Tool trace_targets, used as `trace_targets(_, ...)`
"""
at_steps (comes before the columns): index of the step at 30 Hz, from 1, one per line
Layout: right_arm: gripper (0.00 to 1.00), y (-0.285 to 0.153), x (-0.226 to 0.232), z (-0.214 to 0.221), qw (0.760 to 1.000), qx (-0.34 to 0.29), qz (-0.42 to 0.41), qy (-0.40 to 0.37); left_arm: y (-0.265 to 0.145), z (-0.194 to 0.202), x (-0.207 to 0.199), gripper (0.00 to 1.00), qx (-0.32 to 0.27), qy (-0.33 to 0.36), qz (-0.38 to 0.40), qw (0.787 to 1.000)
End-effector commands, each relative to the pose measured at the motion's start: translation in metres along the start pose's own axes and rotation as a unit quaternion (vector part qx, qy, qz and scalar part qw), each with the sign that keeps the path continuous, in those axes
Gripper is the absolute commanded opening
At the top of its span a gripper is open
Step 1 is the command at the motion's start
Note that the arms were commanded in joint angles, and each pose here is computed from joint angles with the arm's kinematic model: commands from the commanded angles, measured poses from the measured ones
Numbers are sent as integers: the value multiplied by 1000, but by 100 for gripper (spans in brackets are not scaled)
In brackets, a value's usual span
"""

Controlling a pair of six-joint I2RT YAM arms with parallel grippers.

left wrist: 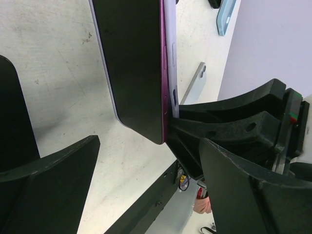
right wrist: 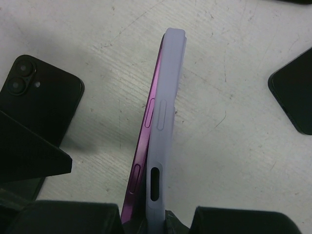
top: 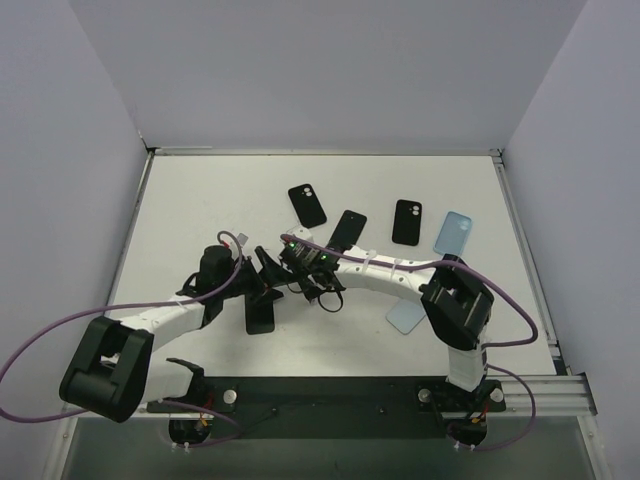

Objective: Take the phone out of the phone case
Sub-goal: Remove the phone case from the phone.

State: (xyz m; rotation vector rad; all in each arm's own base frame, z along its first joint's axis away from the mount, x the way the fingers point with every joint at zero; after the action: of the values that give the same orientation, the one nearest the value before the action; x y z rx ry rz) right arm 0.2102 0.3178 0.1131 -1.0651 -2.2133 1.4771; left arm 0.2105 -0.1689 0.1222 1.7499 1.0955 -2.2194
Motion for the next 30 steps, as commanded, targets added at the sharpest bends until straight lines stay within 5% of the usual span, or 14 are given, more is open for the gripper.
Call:
trace_targets(1,0,13,27,-1,998,4,-64,4,2,-1,-16,95,2,26,47,999)
trace_targets(15,0,33,49,6,990,5,-137,38,2,0,4,86,-13,13,20,1000)
trace_targets(30,0,36,41,12,986,8,-155,65,5,-6,19,56,-39,31,-43,998)
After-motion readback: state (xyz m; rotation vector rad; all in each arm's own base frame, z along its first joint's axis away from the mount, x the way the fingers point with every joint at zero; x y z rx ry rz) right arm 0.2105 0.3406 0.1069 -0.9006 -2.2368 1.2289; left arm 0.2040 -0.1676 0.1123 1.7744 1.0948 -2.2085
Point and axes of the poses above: each gripper's point midway between its finger pads, its own y axis out along the fingers, its own x axis along the line the jaws close on, z = x × y, the point moved 7 cm from there along -y, back along the fingers, and after that the axes turned 15 degrees about -y, right-handed, at the moved point
